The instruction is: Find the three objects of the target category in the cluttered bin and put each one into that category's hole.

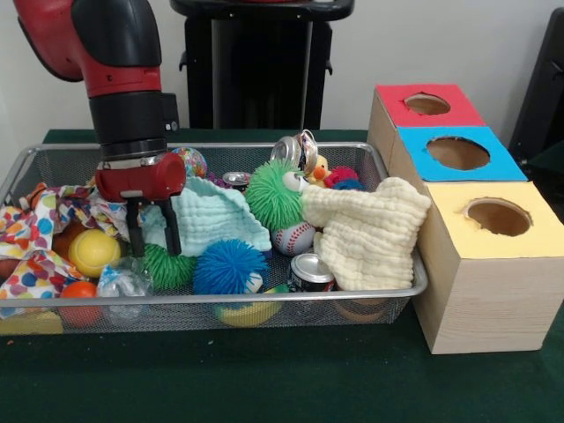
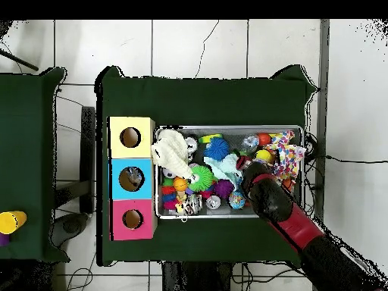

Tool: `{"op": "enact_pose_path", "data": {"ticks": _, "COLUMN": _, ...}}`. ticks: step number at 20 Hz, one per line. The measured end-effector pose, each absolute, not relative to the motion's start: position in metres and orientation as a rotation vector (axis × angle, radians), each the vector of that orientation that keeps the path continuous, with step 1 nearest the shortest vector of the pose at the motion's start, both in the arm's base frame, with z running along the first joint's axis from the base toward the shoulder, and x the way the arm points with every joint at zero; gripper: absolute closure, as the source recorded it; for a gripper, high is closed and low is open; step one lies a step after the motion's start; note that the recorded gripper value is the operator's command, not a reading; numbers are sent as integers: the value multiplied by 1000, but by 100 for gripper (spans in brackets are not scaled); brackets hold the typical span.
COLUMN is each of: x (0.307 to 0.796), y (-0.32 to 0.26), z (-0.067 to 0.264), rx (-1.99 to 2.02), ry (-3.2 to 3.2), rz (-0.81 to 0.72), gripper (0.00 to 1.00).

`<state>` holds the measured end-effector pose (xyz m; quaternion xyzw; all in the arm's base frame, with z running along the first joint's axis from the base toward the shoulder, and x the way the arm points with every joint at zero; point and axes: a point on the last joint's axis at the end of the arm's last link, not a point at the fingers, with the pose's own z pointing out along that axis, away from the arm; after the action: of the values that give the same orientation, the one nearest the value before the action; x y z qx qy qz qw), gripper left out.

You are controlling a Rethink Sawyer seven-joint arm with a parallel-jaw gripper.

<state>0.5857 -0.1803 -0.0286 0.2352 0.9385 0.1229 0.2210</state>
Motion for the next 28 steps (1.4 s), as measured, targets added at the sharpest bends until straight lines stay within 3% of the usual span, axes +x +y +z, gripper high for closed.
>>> {"op": "enact_pose_path", "data": {"ticks": 28, "x": 589, "y": -177, "z": -32, "rx": 670, "ry": 2569, "rz": 399, "gripper": 0}}
